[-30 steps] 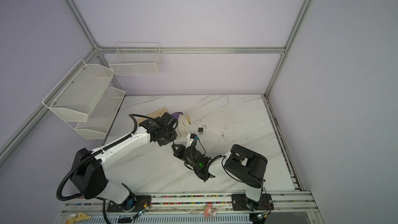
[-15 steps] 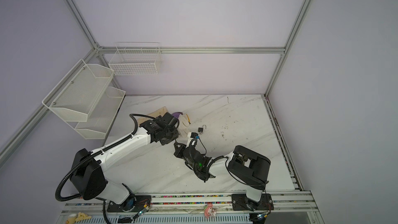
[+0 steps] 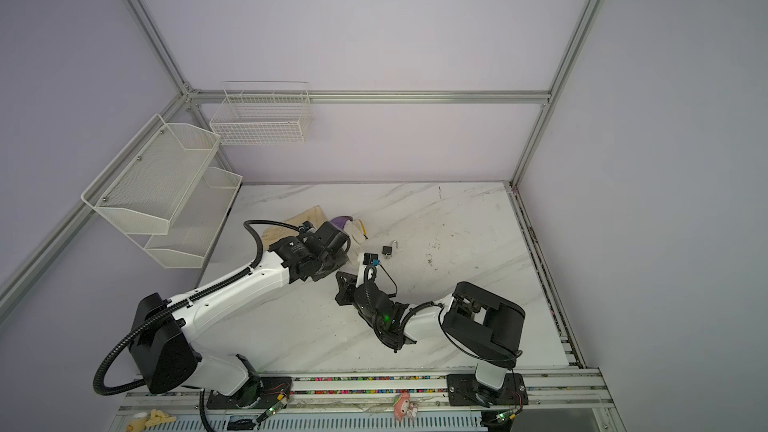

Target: Unlock with the key

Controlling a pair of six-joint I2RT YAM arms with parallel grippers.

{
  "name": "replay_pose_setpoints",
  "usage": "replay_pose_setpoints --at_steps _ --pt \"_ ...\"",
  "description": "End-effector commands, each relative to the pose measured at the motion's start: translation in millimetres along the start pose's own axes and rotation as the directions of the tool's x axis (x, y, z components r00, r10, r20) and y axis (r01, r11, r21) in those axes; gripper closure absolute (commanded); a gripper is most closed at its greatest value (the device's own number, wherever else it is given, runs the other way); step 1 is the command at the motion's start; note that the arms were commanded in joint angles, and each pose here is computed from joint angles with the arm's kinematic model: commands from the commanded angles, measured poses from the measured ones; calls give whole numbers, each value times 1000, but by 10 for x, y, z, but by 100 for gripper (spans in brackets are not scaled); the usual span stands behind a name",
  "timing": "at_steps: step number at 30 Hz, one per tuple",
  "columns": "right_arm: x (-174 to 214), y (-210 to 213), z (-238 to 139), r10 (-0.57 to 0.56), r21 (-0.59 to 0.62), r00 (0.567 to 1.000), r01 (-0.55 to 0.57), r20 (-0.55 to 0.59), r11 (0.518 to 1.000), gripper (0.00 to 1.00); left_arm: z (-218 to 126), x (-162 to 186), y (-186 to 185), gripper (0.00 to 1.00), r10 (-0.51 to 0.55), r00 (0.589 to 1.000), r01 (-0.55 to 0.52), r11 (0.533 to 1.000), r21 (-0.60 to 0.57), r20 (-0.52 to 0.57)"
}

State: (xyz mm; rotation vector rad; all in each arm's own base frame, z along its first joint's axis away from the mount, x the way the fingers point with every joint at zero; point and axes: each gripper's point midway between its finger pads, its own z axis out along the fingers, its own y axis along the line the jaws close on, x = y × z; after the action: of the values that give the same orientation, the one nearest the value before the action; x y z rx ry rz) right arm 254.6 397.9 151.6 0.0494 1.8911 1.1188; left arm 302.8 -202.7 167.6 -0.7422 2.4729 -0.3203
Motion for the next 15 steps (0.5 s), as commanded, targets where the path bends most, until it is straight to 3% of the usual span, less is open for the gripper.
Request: replay_pose_setpoints --at_steps 1,4,6,12,15 --pt "-618 599 -87 4 -151 985 23 175 988 100 -78 454 29 98 40 987 -36 999 25 -155" --pt "-652 505 -24 -89 -48 978 99 187 994 100 -105 476 59 98 27 987 -23 999 30 -160" --pt "-648 496 -27 -82 -53 980 93 181 994 100 -117 498 30 98 31 986 -24 999 43 -165" --pt "-654 725 12 -1 -225 999 13 52 974 100 -134 517 184 98 75 985 -74 997 15 -155" --pt "-719 719 -38 13 -228 1000 -7 22 974 100 -102 507 338 98 106 984 -114 992 -47 -143"
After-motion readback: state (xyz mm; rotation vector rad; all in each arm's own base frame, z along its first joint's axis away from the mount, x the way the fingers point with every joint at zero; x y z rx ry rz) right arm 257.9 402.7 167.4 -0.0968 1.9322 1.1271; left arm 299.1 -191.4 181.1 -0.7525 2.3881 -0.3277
